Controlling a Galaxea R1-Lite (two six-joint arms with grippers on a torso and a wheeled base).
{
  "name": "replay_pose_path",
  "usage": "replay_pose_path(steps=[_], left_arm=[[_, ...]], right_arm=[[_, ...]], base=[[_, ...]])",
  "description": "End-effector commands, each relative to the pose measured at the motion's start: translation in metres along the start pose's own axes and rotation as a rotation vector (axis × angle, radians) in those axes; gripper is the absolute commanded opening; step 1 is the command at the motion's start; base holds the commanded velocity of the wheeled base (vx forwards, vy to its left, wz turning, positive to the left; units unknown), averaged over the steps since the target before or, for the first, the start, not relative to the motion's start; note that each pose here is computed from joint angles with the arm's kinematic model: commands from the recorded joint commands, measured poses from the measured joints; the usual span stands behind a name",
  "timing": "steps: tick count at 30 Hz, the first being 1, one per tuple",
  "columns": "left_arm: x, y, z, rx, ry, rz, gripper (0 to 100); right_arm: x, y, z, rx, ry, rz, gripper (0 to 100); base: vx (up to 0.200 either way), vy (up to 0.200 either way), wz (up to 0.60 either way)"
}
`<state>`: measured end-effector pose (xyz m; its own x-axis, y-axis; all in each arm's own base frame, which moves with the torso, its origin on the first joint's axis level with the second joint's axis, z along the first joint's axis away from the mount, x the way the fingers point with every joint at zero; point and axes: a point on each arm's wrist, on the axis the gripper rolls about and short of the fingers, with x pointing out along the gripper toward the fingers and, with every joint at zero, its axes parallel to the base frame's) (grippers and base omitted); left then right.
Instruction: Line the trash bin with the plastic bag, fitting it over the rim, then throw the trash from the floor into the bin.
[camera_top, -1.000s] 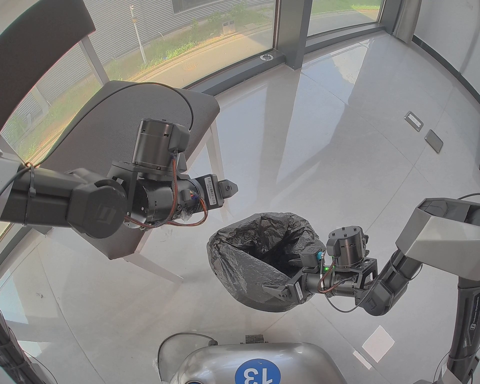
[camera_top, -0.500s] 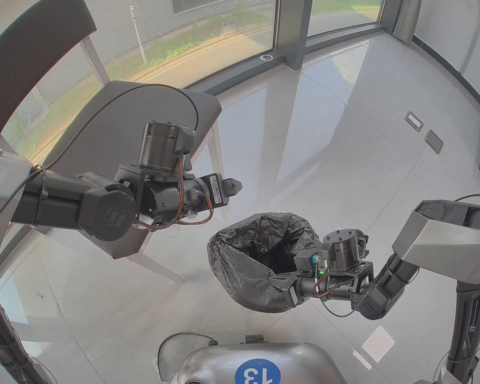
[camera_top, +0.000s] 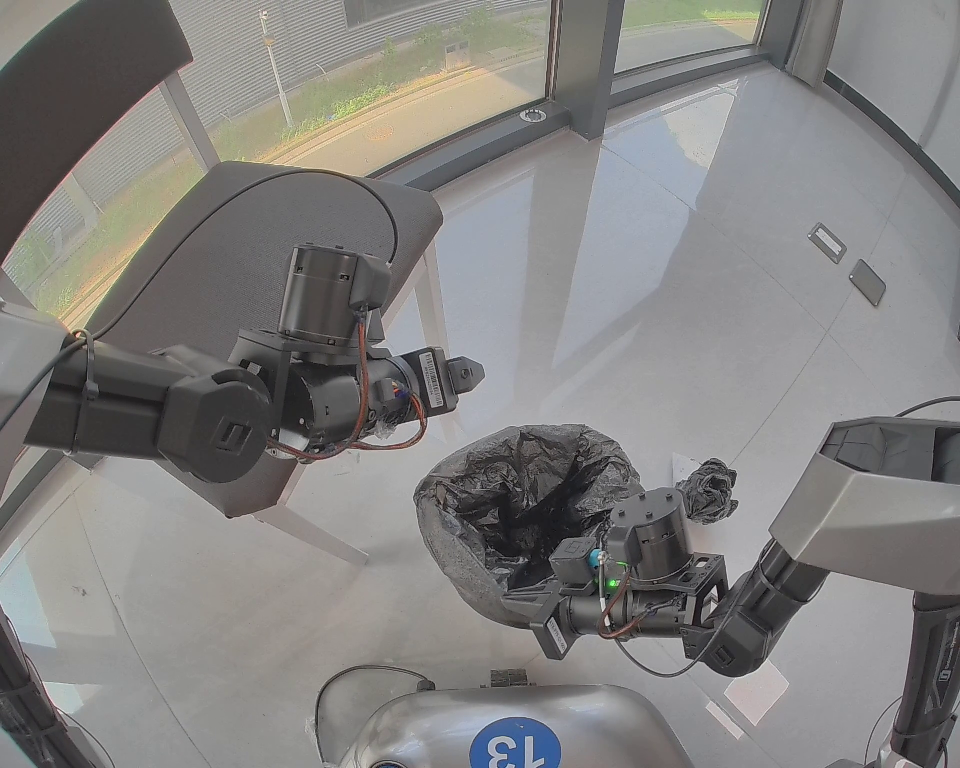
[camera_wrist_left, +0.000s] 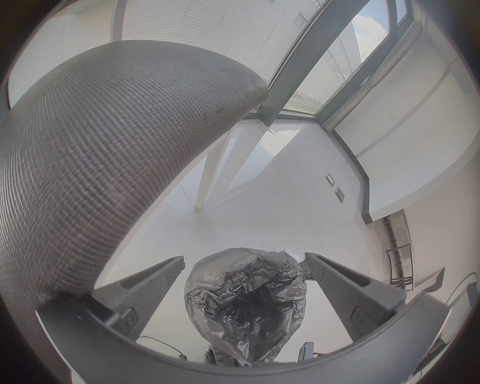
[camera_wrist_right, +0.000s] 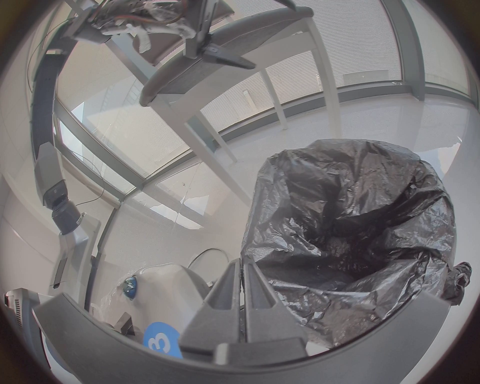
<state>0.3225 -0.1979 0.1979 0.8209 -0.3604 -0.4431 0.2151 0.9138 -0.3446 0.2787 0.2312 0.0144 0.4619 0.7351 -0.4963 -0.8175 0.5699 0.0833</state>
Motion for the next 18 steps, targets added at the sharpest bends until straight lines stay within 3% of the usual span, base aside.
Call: replay_pose_path(steps=[1, 9, 10, 18], left_arm=[[0.001, 0.0, -0.001, -0.001, 0.004, 0.003, 100], [0.0, 0.0, -0.001, -0.001, 0.004, 0.001, 100], [0.0, -0.002, -0.002, 0.001, 0.006, -0.002, 100], [-0.001, -0.007, -0.005, 0.008, 0.013, -0.012, 100]], right_arm=[[0.001, 0.012, -0.001, -0.014, 0.01, 0.029, 0], [0.002, 0.019, -0.002, -0.024, 0.016, 0.045, 0], [0.001, 0.018, -0.004, -0.021, 0.022, 0.044, 100], [-0.008, 0.015, 0.008, -0.024, -0.022, 0.029, 100]], base=[[0.0, 0.0, 0.0], [0.0, 0.0, 0.0], [0.0, 0.0, 0.0], [0.0, 0.0, 0.0]])
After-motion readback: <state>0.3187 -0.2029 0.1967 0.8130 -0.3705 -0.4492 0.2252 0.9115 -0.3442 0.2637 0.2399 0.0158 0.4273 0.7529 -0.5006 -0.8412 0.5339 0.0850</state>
